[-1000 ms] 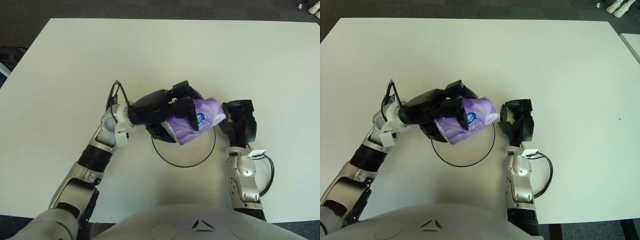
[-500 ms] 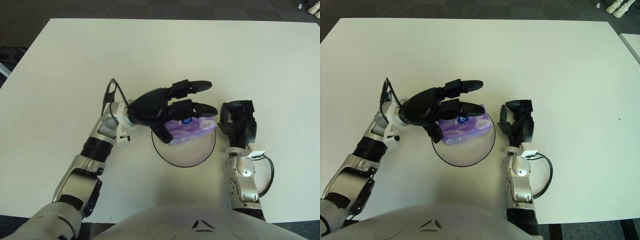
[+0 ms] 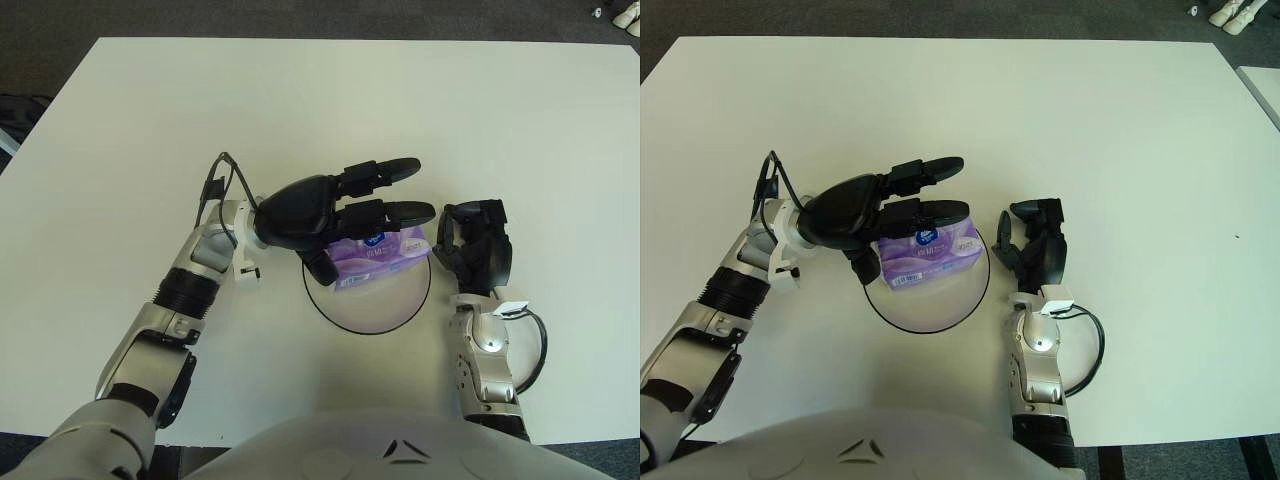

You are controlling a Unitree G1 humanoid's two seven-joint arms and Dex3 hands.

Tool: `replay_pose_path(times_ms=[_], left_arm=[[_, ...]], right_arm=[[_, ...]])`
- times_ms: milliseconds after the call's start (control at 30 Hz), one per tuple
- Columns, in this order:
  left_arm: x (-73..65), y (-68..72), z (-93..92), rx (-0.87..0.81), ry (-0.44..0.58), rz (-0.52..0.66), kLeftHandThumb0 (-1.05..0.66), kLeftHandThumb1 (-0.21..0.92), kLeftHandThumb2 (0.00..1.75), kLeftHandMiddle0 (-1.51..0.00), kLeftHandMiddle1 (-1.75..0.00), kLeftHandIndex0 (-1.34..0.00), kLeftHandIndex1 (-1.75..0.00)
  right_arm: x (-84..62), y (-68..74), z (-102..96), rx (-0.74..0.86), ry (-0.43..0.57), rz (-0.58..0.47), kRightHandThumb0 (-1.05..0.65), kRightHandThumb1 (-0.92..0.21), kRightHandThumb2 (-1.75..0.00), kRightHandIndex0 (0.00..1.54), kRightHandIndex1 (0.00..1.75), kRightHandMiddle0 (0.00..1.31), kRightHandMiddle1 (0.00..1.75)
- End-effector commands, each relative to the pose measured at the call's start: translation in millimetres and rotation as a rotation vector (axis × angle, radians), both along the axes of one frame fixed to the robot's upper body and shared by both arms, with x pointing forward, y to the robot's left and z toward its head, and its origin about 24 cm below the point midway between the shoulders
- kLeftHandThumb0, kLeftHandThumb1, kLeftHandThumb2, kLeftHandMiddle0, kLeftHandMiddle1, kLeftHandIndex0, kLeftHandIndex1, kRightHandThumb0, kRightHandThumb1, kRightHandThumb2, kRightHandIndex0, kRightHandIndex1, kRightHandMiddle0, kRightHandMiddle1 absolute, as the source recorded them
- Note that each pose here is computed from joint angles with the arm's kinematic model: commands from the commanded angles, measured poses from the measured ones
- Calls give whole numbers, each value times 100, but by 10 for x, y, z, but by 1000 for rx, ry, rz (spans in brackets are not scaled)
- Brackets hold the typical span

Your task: Put the tissue paper into the plate.

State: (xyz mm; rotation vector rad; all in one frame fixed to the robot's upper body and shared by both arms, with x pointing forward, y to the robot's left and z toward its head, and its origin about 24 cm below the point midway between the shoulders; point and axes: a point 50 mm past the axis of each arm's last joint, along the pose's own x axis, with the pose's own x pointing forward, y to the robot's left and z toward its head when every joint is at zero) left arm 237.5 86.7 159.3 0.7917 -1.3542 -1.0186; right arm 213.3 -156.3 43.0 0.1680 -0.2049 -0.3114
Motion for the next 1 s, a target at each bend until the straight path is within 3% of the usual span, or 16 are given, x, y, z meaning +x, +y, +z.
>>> replay_pose_path(times_ms=[0, 200, 433, 600, 700, 767, 800, 833, 867, 900, 933, 967], left_arm=[[3, 15, 46, 14, -29, -3, -105, 92, 116, 0, 0, 0, 0], [21, 42, 76, 20, -47, 15, -105, 92, 115, 0, 0, 0, 0], [61, 85, 88, 69, 21, 41, -105, 92, 110, 0, 0, 0, 0], [122, 117, 99, 138, 132, 106, -105, 92, 103, 0, 0, 0, 0], [167, 159, 148, 85, 204, 173, -105, 92, 99, 0, 0, 0, 0], [188, 227, 222, -51, 250, 192, -105, 92, 97, 0, 0, 0, 0], [220, 292, 260, -180, 355, 208, -105, 92, 97, 0, 0, 0, 0], [278, 378, 222, -292, 471, 241, -103, 92, 98, 0, -6, 0, -5], [314, 432, 179, -356, 551, 263, -102, 92, 97, 0, -23, 0, -22], [438, 495, 123, -496, 653, 298, -98, 92, 94, 0, -49, 0, -49], [518, 524, 82, -582, 711, 319, -90, 87, 95, -12, -87, -6, -88], [606, 514, 96, -682, 749, 315, -87, 85, 97, -16, -101, -8, -103]], right_arm=[[-111, 22, -385, 59, 197, -15, -39, -66, -90, 55, 136, 35, 175], [-108, 16, -411, 70, 178, -12, -39, -64, -92, 54, 137, 36, 175], [-111, 4, -436, 97, 161, -2, -41, -56, -102, 54, 140, 42, 175], [-106, -7, -456, 113, 163, 3, -42, -51, -108, 55, 141, 45, 175], [-100, -8, -460, 131, 161, 1, -42, -51, -108, 54, 142, 45, 175], [-100, 4, -450, 147, 150, -2, -41, -53, -105, 52, 142, 44, 175], [-102, 7, -445, 151, 146, -5, -41, -54, -105, 52, 142, 43, 175], [-102, 8, -443, 154, 145, -6, -41, -56, -102, 51, 141, 42, 175], [-102, 7, -443, 154, 145, -7, -41, -57, -101, 51, 141, 41, 175], [-103, 8, -442, 151, 147, -7, -40, -58, -99, 51, 140, 40, 175], [-103, 9, -442, 149, 148, -6, -40, -60, -97, 51, 140, 39, 175], [-104, 8, -441, 146, 151, -5, -40, -60, -96, 51, 139, 39, 175]])
